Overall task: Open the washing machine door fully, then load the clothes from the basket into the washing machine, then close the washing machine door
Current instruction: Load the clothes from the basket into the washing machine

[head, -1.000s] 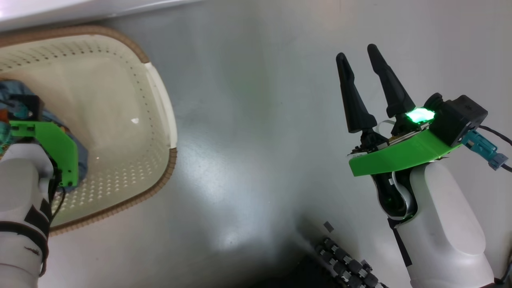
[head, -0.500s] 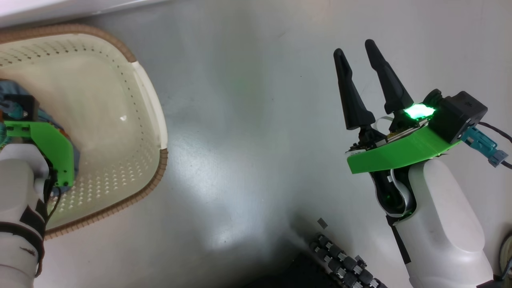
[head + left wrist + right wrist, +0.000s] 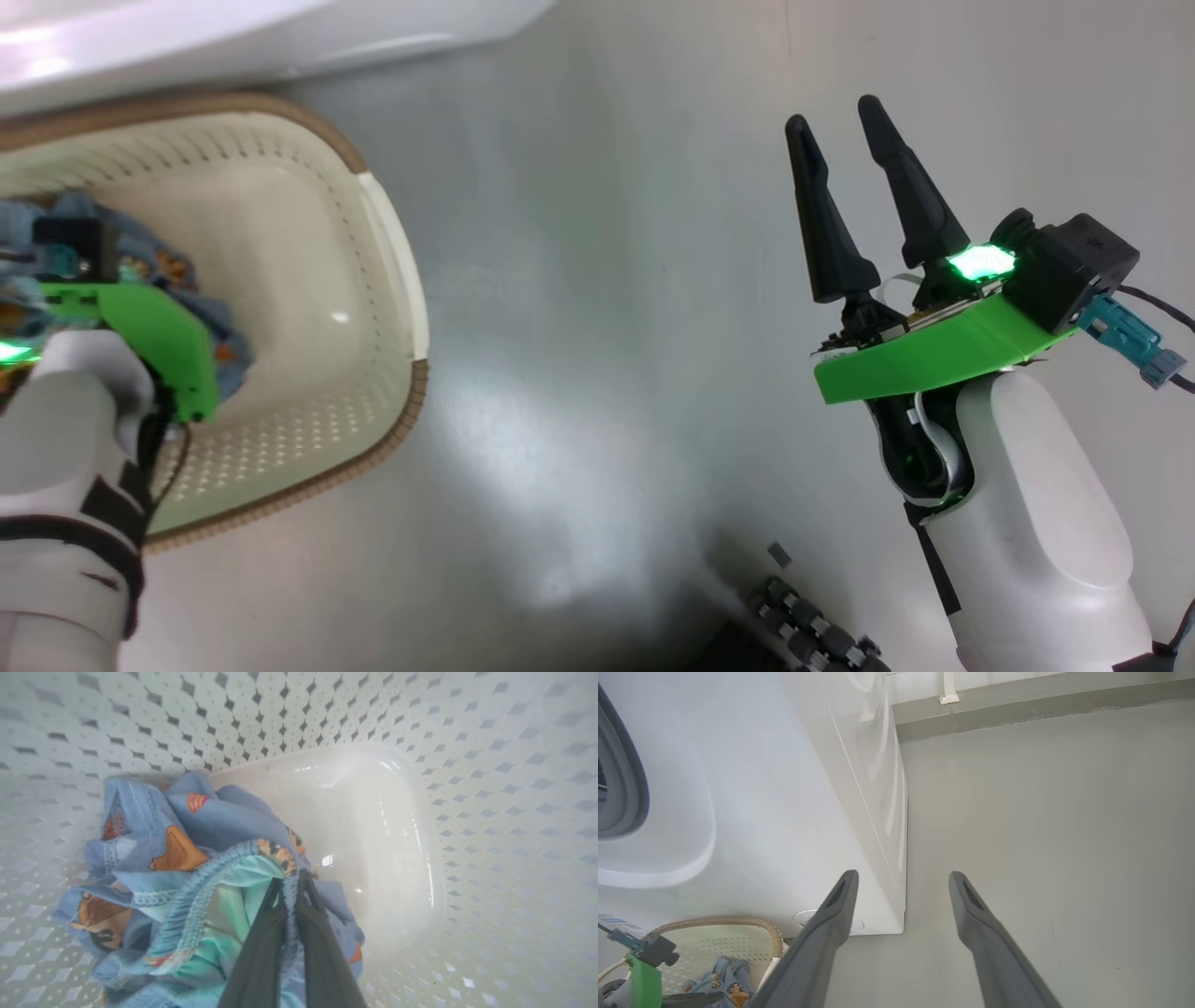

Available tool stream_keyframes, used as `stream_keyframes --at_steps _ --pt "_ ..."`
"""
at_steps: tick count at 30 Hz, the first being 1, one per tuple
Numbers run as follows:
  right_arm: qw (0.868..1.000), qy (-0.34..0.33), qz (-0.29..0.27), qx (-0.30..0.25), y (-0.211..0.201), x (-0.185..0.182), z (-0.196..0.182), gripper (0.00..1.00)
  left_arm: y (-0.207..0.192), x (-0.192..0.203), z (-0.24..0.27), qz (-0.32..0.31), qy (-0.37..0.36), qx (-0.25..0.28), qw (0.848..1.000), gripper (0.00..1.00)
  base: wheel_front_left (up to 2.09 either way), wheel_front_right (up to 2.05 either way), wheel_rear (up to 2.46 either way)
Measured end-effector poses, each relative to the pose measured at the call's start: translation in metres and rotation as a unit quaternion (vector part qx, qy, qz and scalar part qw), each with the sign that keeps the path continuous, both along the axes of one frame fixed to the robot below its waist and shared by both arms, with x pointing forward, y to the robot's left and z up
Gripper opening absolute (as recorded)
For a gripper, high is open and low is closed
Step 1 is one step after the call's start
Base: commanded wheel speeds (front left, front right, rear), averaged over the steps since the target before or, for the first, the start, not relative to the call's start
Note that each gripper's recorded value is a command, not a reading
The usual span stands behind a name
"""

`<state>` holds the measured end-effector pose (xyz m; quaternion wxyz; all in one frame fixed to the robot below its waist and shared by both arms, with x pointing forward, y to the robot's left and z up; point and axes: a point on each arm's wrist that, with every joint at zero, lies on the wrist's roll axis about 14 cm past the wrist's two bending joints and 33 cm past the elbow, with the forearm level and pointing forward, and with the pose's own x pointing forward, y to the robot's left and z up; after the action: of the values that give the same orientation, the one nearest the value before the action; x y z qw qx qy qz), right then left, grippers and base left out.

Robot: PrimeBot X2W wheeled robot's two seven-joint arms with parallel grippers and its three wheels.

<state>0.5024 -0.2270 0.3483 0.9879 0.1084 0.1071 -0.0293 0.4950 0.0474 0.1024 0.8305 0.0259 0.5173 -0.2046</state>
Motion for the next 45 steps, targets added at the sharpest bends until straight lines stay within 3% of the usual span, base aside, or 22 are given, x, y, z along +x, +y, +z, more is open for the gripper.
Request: stream_keyframes --at_steps 12,22,36,45 --pt "0.999 -0.05 0.007 0.0 0.007 -0.006 0.054 1.0 -0.007 0.009 0.091 0.085 -0.103 -0.091 0.987 0.0 0.0 0.0 0.0" --pt "0.997 -0.074 0.017 0.006 0.013 -0.029 0.088 1.0 -0.006 0.007 0.177 0.14 -0.195 -0.161 0.957 0.0 0.0 0.0 0.0" --pt "0.992 -0.122 0.028 0.013 0.021 -0.065 0.137 1.0 0.027 -0.01 0.321 0.186 -0.365 -0.247 0.878 0.0 0.0 0.0 0.0" --pt "0.987 -0.154 0.04 0.009 0.026 -0.082 0.165 1.0 0.05 -0.042 0.392 0.191 -0.466 -0.241 0.83 0.0 0.0 0.0 0.0"
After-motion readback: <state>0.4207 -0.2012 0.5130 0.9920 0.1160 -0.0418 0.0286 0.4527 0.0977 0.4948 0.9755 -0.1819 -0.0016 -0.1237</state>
